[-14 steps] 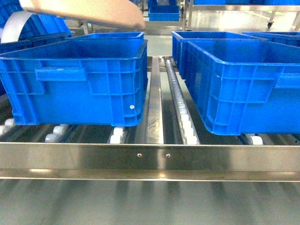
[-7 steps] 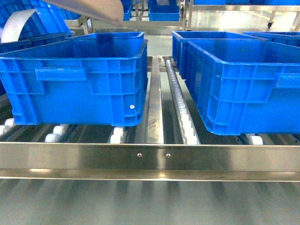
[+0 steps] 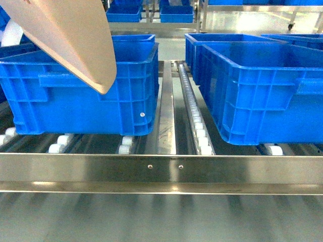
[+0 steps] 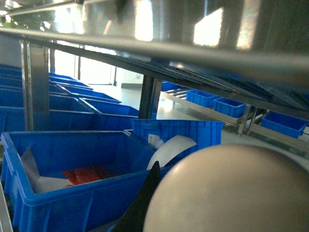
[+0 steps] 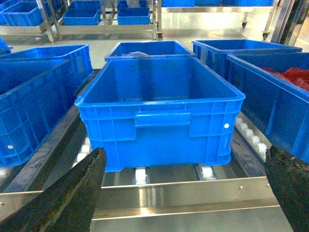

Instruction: Place part in tray to right shelf

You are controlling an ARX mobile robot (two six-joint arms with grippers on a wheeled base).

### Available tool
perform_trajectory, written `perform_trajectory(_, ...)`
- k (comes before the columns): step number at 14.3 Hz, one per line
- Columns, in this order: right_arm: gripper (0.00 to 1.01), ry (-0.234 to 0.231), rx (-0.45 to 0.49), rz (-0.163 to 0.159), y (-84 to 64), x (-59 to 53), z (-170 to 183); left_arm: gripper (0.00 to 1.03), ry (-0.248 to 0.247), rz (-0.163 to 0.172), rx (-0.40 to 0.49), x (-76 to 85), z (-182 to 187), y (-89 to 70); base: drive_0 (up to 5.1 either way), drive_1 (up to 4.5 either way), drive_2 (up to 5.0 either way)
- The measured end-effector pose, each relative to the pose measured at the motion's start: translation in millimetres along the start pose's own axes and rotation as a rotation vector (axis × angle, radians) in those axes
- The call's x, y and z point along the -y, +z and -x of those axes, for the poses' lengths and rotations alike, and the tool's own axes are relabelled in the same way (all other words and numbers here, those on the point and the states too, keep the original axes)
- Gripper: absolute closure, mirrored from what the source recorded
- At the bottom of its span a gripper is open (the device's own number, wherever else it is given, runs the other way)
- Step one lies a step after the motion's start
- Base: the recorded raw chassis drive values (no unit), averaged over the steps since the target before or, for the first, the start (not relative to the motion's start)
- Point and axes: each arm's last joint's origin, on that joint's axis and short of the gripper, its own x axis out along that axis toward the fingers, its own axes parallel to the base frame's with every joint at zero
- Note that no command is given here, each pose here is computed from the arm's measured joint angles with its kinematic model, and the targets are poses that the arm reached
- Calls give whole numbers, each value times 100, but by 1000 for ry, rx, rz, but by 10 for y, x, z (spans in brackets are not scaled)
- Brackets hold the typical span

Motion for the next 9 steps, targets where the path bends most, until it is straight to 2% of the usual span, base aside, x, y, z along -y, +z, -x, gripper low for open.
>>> perform_trajectory(1, 3, 0, 0, 0, 0, 0, -1, 91, 3, 29, -2, -49, -29, -74, 0, 0, 0)
perform_trajectory(2, 3, 0, 0, 0, 0, 0, 0, 91, -11, 89, 30, -244, -206, -173, 0, 0, 0)
perform_trajectory(3, 3, 0, -1, 0, -1, 0, 0, 91, 1, 114, 33, -561, -540, -198, 0, 0, 0)
perform_trajectory(4, 3, 0, -1, 0, -1, 0, 0, 91, 35, 222, 59, -960, -994, -77, 0, 0, 0)
perform_trajectory(5, 3, 0, 0, 0, 0, 0, 0, 91, 41, 347, 83, -1324, -1347, 44, 0, 0, 0)
perform_trajectory(6, 3, 0, 0, 0, 0, 0, 0, 91, 0, 442, 56, -1676, -1663, 79, 0, 0, 0)
perform_trajectory(7, 3, 0, -1, 0, -1, 0, 0, 91, -214, 285, -137, -1882, -1748, 24, 0, 0, 0)
perform_trajectory(8, 3, 0, 0, 0, 0, 0, 0, 91, -454, 127, -295, -1971, -1484, -215, 0, 0, 0)
perform_trajectory(9, 3, 0, -1, 0, -1, 0, 0, 91, -702, 20, -339, -1959, -1171, -432, 0, 0, 0)
